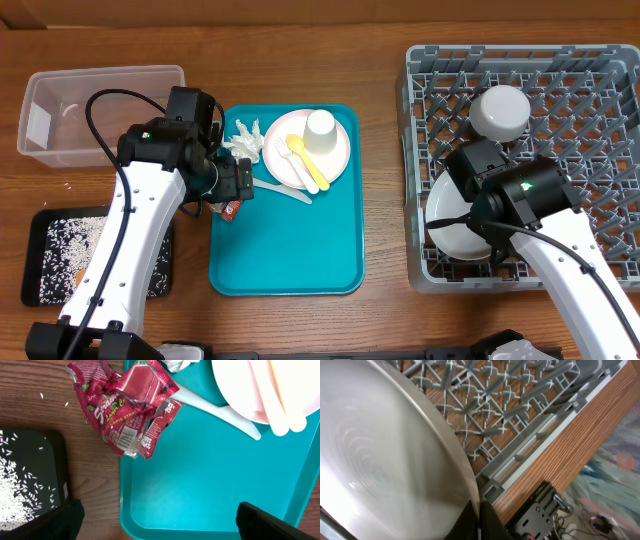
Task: Sort waste into correct bins and load items into the dishwasher rack
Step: 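Lower the held plate into the dish rack with the right gripper, then open the right gripper to release the plate in the rack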
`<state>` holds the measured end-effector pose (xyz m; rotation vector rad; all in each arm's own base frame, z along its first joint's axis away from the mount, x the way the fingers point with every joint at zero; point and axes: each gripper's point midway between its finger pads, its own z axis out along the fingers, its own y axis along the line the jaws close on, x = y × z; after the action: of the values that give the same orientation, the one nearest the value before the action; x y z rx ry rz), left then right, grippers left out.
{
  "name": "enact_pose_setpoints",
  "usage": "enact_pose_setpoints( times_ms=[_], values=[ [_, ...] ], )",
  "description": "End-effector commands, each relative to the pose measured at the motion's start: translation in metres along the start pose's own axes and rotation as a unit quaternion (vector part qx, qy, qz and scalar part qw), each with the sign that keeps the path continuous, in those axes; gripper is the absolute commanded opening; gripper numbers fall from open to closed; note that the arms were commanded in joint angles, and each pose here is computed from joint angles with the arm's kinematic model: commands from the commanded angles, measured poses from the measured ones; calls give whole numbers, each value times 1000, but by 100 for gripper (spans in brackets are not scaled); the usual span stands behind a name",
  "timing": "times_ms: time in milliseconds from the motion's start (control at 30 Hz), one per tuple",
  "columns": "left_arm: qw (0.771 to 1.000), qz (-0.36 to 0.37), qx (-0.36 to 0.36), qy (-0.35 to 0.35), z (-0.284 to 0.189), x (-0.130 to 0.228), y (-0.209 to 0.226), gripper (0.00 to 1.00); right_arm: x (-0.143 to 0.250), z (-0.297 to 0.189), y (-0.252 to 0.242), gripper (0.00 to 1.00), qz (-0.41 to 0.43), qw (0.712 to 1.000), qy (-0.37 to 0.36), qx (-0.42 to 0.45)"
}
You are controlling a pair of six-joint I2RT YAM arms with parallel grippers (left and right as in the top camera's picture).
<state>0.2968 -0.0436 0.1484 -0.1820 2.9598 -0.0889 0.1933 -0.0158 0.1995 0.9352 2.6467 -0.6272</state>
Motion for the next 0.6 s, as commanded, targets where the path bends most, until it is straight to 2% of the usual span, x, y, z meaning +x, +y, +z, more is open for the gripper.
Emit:
enact_pose_setpoints(
  times_ms=[0, 333, 567],
  values=[
    [1000, -6, -1, -9, -4, -4, 0, 100, 2, 2, 2, 4, -3, 1000, 5, 2],
    [1000, -6, -1, -9, -4, -4, 0, 100, 3, 9, 9, 4, -21, 999, 16, 23],
    [1000, -6, -1, -10, -4, -4, 0, 100, 2, 1, 14, 24, -22, 999, 25, 2]
  ],
)
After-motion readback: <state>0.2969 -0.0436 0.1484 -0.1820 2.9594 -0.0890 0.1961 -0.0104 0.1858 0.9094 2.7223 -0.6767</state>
